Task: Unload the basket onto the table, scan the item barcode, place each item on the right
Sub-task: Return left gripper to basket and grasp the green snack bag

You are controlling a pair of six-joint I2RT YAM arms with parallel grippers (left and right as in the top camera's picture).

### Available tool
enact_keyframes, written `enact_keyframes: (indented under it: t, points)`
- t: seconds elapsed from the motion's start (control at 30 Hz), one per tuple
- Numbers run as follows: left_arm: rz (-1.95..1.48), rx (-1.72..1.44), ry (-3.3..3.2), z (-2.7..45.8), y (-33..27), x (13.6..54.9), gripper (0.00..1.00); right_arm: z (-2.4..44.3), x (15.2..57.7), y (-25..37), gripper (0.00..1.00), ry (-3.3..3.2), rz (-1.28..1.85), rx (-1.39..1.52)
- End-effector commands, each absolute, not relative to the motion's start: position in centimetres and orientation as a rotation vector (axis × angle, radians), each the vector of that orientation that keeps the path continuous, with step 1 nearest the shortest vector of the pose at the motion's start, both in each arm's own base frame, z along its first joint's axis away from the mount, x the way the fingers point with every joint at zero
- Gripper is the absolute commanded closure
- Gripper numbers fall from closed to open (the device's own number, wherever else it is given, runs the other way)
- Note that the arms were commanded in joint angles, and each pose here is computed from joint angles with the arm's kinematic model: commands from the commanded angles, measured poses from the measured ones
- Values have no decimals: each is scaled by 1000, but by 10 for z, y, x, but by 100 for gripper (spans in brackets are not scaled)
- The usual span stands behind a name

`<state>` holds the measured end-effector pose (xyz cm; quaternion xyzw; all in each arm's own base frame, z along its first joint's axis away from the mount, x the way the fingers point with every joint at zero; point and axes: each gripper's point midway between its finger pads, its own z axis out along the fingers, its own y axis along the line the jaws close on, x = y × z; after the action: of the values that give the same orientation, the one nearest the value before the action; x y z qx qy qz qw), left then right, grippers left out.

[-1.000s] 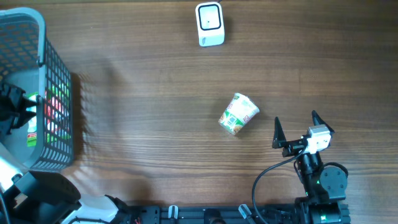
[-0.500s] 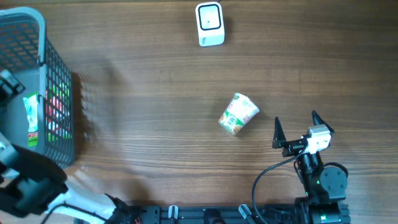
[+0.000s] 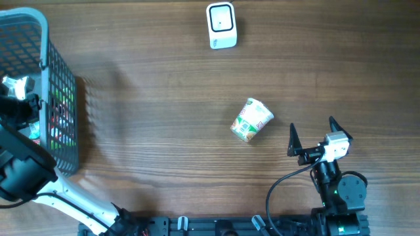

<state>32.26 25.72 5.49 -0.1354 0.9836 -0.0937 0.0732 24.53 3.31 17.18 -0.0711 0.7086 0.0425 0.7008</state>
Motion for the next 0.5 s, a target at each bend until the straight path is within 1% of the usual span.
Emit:
enact_keyframes:
  t: [0.0, 0.1, 0.17, 0.23, 0.3, 0.47]
  points:
    - [-286, -370, 3012, 25, 251, 309, 0, 174, 245, 33, 0, 1569, 88, -170]
    - [-219, -377, 3048, 23, 257, 302, 0, 174, 245, 33, 0, 1569, 89, -169]
    - [-177, -385, 3029, 34, 263, 306, 0, 174, 245, 33, 0, 1569, 88, -170]
    - [-104, -481, 2974, 54, 275, 315, 0, 174, 245, 33, 0, 1569, 89, -170]
    - [-19, -564, 2958, 65, 286, 314, 0, 174, 245, 33, 0, 1569, 89, -170]
    - [17, -642, 2990, 64, 289, 301, 0, 174, 245, 33, 0, 1569, 88, -170]
